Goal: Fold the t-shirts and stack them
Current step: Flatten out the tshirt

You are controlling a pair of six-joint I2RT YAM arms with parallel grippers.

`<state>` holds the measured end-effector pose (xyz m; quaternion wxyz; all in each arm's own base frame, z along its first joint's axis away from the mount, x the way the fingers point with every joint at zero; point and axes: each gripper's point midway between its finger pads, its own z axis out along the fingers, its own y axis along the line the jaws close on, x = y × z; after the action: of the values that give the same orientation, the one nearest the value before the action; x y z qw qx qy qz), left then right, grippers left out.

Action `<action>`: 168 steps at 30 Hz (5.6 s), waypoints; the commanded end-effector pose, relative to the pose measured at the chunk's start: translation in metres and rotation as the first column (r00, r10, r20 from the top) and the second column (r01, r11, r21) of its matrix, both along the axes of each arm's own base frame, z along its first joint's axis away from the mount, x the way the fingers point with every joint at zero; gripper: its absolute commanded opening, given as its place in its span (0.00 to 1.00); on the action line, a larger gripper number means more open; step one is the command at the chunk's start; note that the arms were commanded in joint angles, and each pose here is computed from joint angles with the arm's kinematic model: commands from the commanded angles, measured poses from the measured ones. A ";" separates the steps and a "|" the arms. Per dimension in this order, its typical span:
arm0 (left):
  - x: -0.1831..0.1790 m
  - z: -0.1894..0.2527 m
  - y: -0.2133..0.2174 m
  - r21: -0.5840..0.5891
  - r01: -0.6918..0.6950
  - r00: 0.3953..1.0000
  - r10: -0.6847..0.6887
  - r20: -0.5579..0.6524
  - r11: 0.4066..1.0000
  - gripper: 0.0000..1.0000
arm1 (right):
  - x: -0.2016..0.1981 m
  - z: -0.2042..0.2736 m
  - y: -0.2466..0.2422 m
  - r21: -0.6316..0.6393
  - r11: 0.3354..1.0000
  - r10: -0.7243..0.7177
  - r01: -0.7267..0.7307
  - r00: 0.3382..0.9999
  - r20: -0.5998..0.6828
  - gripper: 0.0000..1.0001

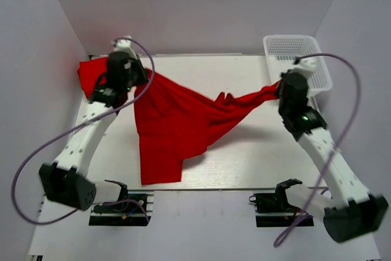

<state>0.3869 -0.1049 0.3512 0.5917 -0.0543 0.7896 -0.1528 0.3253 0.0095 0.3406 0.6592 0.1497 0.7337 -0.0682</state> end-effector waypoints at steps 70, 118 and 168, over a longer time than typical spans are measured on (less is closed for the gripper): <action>-0.158 -0.314 -0.102 -0.017 0.295 0.447 -0.154 -0.881 0.955 0.63 | 0.029 -0.204 0.023 0.171 0.978 0.201 -0.121 0.768 -0.608 0.90; -0.066 -0.190 -0.107 0.086 0.243 0.749 -0.130 -0.649 0.966 0.00 | 0.084 -0.270 0.052 0.067 0.855 0.437 -0.515 0.644 -0.629 0.08; -0.273 0.391 0.110 -0.106 -0.094 0.511 0.140 0.848 0.990 0.00 | -0.198 0.326 -0.007 -0.257 0.942 0.333 -0.217 0.702 0.629 0.00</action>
<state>0.1384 0.0027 0.7238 0.8908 -0.0653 0.4297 -0.1328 0.1356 0.0022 0.6659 0.8871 0.0069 0.4604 0.0332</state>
